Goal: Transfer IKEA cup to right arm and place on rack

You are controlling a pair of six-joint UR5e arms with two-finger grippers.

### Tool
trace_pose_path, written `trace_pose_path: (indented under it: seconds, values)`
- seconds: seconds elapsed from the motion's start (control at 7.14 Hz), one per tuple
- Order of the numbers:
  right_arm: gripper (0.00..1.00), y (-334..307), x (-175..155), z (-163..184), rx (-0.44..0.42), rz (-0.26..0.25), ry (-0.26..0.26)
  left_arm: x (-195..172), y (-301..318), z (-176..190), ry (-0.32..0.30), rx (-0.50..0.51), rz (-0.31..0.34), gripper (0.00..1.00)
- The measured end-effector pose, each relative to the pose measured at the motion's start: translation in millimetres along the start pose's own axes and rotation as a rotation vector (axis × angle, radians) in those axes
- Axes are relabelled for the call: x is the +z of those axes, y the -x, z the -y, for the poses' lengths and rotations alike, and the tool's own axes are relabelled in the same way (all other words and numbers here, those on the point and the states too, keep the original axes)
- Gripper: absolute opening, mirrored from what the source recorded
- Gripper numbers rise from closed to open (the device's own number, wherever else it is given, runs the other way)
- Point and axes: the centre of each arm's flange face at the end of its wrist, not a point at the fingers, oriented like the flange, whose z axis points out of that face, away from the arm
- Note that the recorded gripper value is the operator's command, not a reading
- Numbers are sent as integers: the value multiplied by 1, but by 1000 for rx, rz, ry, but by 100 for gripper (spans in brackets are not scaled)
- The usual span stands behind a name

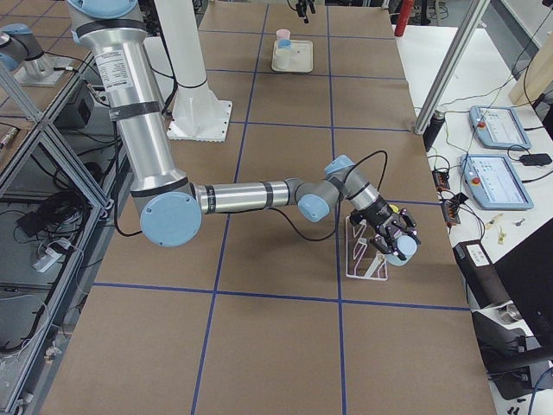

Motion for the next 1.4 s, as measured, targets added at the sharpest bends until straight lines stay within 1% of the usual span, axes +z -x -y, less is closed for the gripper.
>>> trace_pose_path:
  seconds: [0.14,0.28,0.84,0.98,1.12,1.26,1.4]
  values:
    - [81,0,0,1,-6,0,-1,0,0,0,-1,1,0,100]
    - [97,0,0,2,-8,0,-3,0,0,0,-1,1,0,100]
    - [98,-3,-2,2,-5,-8,-7,0,0,0,-2,1,0,100]
    - [98,-6,-5,1,-2,-15,-9,0,0,1,-2,2,0,100]
    - [99,-12,-13,-3,9,-34,-19,0,0,1,-2,2,-1,100]
    - [99,-22,-26,-6,45,-65,-59,-1,-1,1,-3,1,-1,100]
    - [99,-27,-40,-6,118,-92,-132,-1,-1,1,-4,-2,-2,100]
